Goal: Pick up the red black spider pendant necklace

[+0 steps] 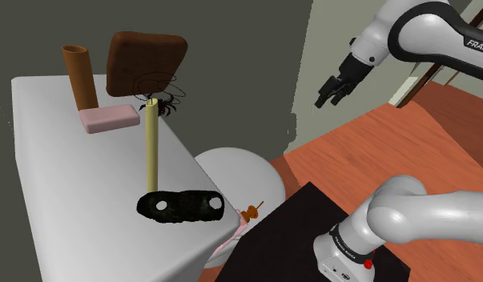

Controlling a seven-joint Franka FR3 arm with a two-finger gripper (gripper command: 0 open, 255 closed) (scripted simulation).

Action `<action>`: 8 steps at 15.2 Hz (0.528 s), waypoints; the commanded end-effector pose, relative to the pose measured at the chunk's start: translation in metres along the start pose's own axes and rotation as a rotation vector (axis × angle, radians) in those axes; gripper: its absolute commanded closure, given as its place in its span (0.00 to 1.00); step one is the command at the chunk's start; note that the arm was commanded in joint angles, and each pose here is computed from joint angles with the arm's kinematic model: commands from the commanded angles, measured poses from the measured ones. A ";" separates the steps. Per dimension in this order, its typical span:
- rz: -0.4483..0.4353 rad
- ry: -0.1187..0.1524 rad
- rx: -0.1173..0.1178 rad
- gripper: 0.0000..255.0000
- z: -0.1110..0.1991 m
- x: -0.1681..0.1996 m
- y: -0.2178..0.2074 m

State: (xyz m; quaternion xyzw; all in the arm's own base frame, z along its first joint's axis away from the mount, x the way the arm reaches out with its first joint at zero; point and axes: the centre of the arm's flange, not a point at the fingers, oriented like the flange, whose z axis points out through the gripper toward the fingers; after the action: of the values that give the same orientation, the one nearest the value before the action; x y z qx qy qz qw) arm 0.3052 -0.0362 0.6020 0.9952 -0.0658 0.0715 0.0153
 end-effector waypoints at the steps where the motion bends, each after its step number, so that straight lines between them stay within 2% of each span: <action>1: 0.000 0.000 0.000 0.00 0.000 0.000 0.000; 8: -0.022 -0.034 0.026 0.00 -0.006 0.029 -0.085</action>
State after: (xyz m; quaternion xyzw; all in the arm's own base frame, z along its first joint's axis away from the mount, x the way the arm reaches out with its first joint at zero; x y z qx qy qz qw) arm 0.3356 0.0318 0.6130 0.9968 -0.0557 0.0579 0.0043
